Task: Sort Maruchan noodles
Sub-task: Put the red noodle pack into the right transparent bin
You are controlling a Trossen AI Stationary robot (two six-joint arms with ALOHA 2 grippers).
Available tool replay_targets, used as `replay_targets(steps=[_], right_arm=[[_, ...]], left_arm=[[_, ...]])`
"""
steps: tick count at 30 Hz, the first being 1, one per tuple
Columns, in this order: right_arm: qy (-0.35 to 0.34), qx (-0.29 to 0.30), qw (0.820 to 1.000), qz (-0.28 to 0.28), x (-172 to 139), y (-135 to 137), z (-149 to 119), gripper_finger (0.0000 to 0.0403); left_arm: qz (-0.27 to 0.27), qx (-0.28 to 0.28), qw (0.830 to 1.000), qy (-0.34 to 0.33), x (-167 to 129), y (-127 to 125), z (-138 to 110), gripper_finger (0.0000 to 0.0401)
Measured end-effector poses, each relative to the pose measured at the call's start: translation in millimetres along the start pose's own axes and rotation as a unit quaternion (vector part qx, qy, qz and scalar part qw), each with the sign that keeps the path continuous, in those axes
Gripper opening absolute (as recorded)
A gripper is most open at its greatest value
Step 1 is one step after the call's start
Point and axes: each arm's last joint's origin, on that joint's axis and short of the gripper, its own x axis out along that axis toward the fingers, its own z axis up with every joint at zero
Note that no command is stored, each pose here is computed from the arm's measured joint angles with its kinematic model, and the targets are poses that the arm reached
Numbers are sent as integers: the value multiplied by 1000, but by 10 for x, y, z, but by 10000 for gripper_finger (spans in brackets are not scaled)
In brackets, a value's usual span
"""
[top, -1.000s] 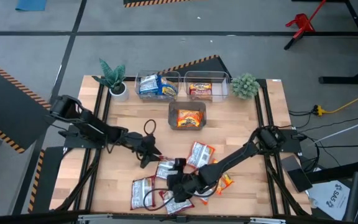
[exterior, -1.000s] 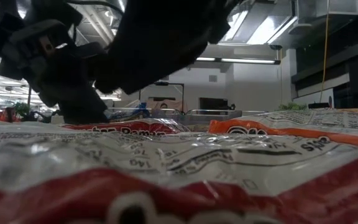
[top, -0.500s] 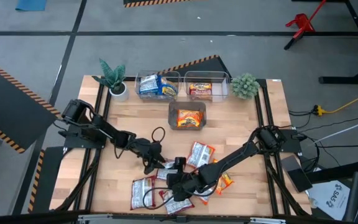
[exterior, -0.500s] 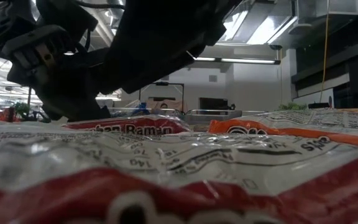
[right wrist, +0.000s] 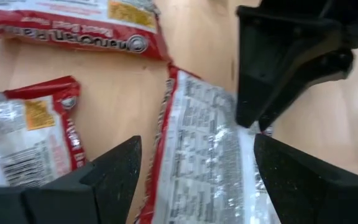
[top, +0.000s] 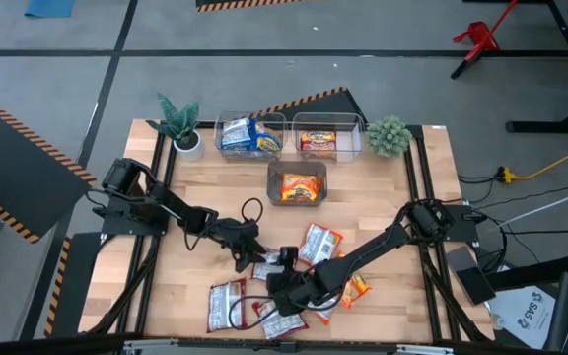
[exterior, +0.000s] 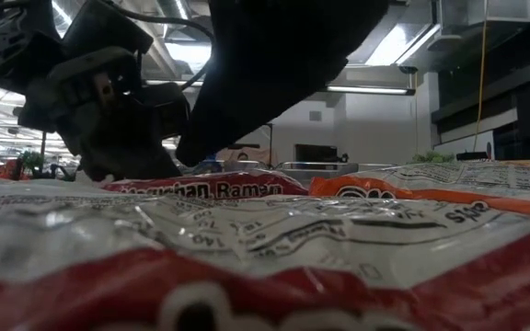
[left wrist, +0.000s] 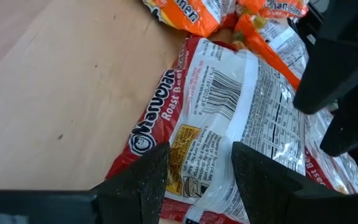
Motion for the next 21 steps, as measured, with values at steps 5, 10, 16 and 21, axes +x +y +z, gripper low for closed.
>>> replay_targets(steps=[5,10,16,21], right_arm=[[-1,-19,1000,14,-33,69,-14,293],[9,-42,999,-24,28,87,-85,293],[30,-59,998,-25,220,147,-205,293],[38,-73,993,-89,244,114,-270,293]], left_arm=[[4,-8,1000,3,-1,6,-6,172],[4,-17,1000,2,-1,6,-5,172],[4,-25,1000,4,-1,9,-7,172],[-1,-26,1000,10,-1,6,-9,172]])
